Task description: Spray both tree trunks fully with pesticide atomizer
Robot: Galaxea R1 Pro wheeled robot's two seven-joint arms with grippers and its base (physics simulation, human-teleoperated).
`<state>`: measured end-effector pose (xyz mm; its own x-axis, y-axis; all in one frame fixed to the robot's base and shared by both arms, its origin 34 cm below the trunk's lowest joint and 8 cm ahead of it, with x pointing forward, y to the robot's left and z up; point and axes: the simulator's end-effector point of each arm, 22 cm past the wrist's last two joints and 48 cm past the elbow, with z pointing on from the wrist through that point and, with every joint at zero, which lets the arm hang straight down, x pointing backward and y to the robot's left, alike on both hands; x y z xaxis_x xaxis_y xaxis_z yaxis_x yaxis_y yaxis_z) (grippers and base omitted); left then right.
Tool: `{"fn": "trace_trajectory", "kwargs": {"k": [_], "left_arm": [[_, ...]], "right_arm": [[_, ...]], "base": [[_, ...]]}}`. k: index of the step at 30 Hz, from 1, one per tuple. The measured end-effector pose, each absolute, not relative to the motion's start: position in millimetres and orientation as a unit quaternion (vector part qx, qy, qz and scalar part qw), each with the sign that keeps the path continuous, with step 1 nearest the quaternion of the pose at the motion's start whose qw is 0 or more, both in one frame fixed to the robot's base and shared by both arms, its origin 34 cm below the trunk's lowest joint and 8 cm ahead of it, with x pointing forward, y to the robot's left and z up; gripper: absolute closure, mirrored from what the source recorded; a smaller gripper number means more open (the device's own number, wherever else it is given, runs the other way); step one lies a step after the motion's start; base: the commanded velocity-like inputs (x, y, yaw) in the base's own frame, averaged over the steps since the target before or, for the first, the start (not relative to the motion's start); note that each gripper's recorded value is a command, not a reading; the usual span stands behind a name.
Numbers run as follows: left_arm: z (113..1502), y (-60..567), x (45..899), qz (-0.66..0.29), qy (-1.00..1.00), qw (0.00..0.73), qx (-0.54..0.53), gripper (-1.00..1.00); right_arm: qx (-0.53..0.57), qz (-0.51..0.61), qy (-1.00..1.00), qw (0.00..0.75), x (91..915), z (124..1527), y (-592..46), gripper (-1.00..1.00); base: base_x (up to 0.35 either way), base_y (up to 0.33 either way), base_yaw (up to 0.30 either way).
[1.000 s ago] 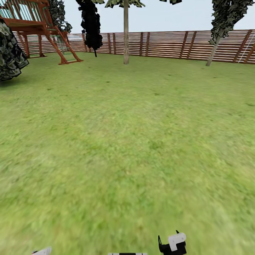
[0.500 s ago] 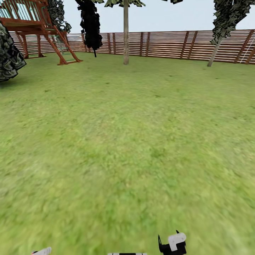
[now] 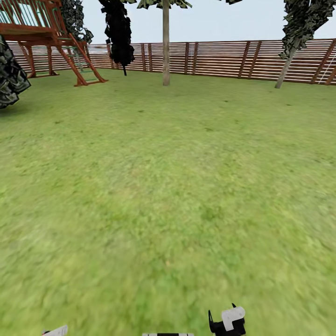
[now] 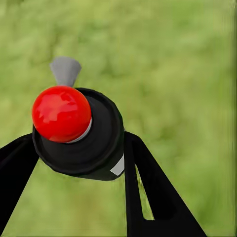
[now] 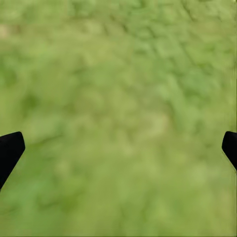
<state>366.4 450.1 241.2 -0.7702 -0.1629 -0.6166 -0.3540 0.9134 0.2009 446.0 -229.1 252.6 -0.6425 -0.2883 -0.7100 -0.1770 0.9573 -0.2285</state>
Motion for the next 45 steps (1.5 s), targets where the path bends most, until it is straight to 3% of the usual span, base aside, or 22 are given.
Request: {"fn": "trace_trajectory", "kwargs": {"k": [45], "left_arm": [[241.0, 450.0, 366.2, 0.155, 0.928, 0.308, -0.140, 1.00]], "right_arm": [[-0.129, -0.069, 0.904, 0.403, 446.0, 252.5, -229.1, -1.00]], "base": [[0.344, 0.000, 0.000]]}}
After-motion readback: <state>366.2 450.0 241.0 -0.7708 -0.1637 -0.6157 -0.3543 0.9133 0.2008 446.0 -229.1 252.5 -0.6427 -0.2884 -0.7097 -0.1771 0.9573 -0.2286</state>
